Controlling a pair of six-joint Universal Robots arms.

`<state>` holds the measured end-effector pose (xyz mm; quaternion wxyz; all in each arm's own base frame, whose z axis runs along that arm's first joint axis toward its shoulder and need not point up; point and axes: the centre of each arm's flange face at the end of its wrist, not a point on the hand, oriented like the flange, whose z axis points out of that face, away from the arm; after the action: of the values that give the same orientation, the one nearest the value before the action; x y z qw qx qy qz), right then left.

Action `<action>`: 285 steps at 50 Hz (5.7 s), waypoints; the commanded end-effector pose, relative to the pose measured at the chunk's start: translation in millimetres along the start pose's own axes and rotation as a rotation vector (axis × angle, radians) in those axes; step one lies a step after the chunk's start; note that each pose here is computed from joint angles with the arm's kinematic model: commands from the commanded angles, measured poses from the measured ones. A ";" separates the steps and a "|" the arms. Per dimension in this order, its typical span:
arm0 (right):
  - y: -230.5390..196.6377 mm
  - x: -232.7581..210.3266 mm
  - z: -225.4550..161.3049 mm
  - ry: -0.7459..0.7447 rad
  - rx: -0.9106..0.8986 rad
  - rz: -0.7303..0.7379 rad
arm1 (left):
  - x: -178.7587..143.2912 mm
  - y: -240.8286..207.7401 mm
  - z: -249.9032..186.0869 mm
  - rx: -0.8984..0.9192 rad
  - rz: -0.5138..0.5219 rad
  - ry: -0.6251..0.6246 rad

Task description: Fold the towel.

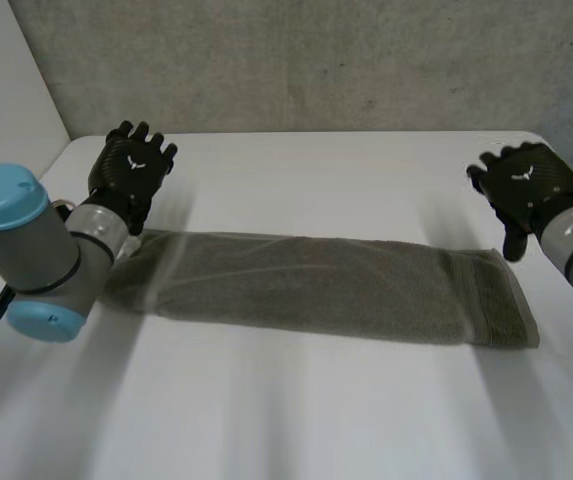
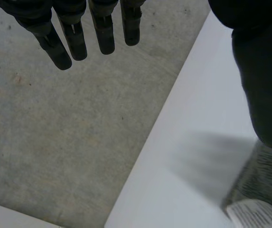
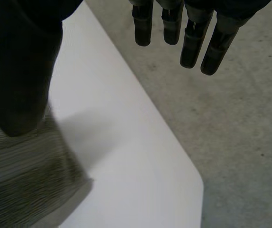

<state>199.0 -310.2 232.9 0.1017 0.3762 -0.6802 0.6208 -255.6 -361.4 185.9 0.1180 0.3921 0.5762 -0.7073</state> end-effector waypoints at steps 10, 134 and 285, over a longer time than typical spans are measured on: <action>58.9 -11.5 -32.8 -0.198 -0.189 0.152 | 4.0 -16.7 -61.1 -0.011 -0.382 0.137; 63.1 -95.1 -30.6 -0.302 -0.125 0.128 | 40.7 -82.6 -92.3 0.070 -0.471 0.225; -16.3 -191.3 16.0 -0.486 -0.049 0.479 | 94.3 -16.2 -90.9 -0.192 -0.552 0.321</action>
<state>343.1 -246.5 135.3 -0.2031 0.3376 -0.7666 0.5071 -290.7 -247.9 128.7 -0.1447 0.3009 0.7395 -0.5845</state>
